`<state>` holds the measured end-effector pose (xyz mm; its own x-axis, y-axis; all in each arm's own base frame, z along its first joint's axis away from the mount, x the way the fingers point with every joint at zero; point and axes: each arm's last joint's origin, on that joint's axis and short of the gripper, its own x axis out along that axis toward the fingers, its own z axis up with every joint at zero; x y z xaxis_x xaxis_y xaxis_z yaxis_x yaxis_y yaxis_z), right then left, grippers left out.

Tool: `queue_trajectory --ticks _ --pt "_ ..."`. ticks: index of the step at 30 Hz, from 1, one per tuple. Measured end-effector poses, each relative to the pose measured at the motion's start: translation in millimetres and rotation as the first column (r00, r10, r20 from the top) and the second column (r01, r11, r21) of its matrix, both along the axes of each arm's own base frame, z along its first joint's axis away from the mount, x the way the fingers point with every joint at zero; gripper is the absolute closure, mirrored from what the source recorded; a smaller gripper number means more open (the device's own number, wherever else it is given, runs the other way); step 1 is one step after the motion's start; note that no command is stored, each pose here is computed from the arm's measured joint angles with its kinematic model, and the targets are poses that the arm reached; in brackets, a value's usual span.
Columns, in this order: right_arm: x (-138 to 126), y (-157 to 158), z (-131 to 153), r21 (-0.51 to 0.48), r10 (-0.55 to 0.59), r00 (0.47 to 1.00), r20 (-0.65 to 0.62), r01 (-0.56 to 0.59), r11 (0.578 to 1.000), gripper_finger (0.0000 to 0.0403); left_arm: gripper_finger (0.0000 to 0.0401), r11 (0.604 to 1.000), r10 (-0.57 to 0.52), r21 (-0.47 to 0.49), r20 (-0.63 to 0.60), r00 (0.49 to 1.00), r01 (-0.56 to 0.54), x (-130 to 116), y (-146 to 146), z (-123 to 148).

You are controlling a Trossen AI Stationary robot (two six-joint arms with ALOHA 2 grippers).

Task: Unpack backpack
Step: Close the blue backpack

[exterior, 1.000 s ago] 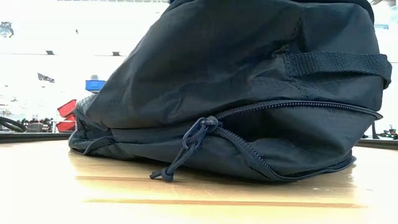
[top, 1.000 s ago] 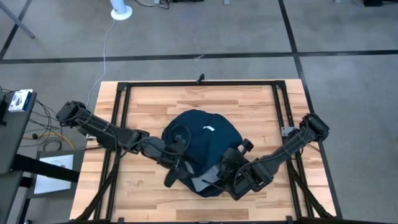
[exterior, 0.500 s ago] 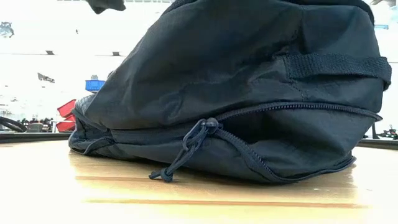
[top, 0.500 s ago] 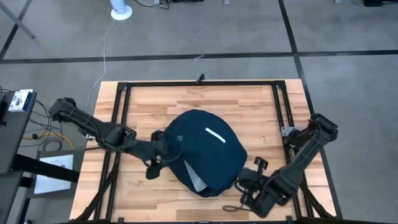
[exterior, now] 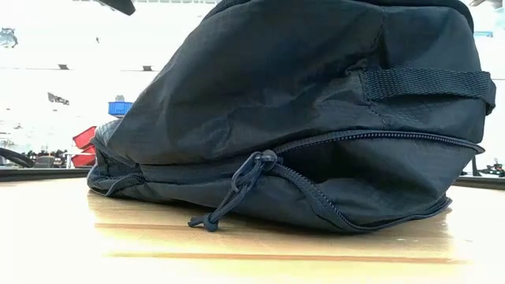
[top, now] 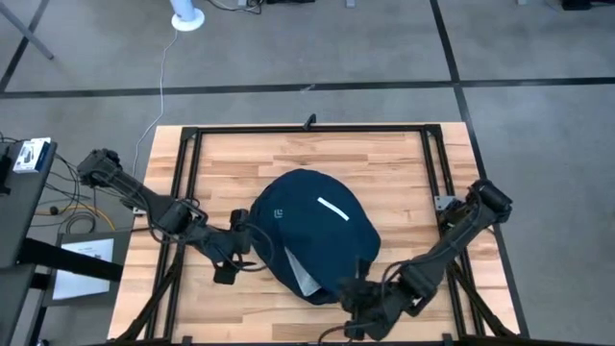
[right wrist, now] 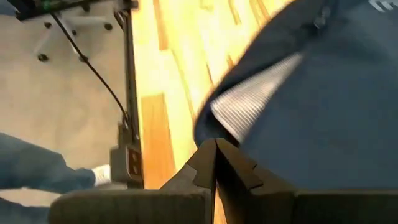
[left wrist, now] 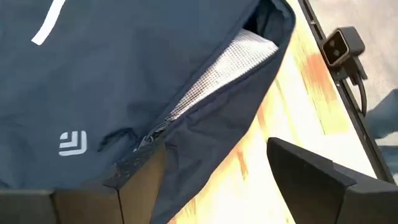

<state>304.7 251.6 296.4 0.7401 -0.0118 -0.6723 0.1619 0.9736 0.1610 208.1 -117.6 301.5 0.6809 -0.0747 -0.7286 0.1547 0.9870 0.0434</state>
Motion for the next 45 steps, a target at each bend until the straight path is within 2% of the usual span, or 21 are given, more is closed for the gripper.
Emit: queue_trajectory --ticks 5,8,13,15,18,21,24,27,29,31,34,36,38,42,45 --pt "13 -5 -5 0.035 -0.042 0.999 0.017 0.042 0.999 0.0403 0.0132 0.999 -0.035 -0.03 0.007 0.999 0.035 -7 2 -26" --pt "21 -8 -4 0.092 -0.065 0.997 0.033 0.062 0.994 0.0396 0.0132 0.998 -0.034 -0.053 0.044 0.998 0.037 -14 6 -40" --pt "46 -1 -12 0.191 0.07 0.992 0.102 -0.089 0.978 0.0387 0.0132 0.995 -0.008 -0.096 0.119 0.993 0.019 -20 14 -59" --pt "57 1 -28 0.216 0.122 0.99 0.074 -0.135 0.967 0.0393 0.0132 0.995 0.016 -0.1 0.14 0.99 -0.002 -22 18 -68" --pt "62 7 -54 0.276 0.122 0.992 -0.027 -0.109 0.955 0.0401 0.0132 0.995 0.083 -0.07 0.146 0.986 -0.073 -23 23 -76" --pt "54 25 -58 0.359 0.097 0.994 -0.049 -0.073 0.931 0.0402 0.0132 0.993 0.119 -0.033 0.112 0.987 -0.116 -27 28 -82" --pt "38 48 -52 0.432 0.096 0.994 -0.055 -0.063 0.9 0.0402 0.0132 0.993 0.116 -0.044 0.131 0.985 -0.111 -32 29 -70" --pt "20 62 -55 0.475 0.023 0.991 -0.134 0.044 0.879 0.0403 0.0132 0.994 0.108 -0.007 0.198 0.974 -0.109 -40 36 -54" --pt "7 62 -63 0.433 -0.09 0.966 -0.241 0.19 0.881 0.0403 0.0132 0.982 0.149 0.07 0.276 0.949 -0.175 -45 44 -44" --pt "-5 55 -76 0.328 -0.234 0.91 -0.342 0.348 0.878 0.0403 0.0132 0.953 0.205 0.149 0.322 0.924 -0.263 -51 56 -39" --pt "-15 39 -88 0.17 -0.428 0.802 -0.416 0.531 0.83 0.0403 0.0132 0.928 0.27 0.153 0.352 0.896 -0.34 -54 71 -33" --pt "-16 25 -90 0.096 -0.505 0.738 -0.448 0.601 0.794 0.0403 0.0132 0.921 0.303 0.127 0.361 0.882 -0.368 -55 76 -31" --pt "-14 12 -98 0.028 -0.546 0.7 -0.46 0.626 0.779 0.0403 0.0132 0.922 0.32 0.092 0.363 0.875 -0.375 -57 78 -30" --pt "2 -18 -112 -0.049 -0.525 0.69 -0.498 0.582 0.812 0.0403 0.0132 0.92 0.348 0.042 0.366 0.863 -0.389 -56 77 -29" --pt "15 -44 -123 -0.102 -0.51 0.69 -0.514 0.541 0.835 0.0403 0.0132 0.924 0.368 -0.035 0.34 0.865 -0.38 -56 73 -31"
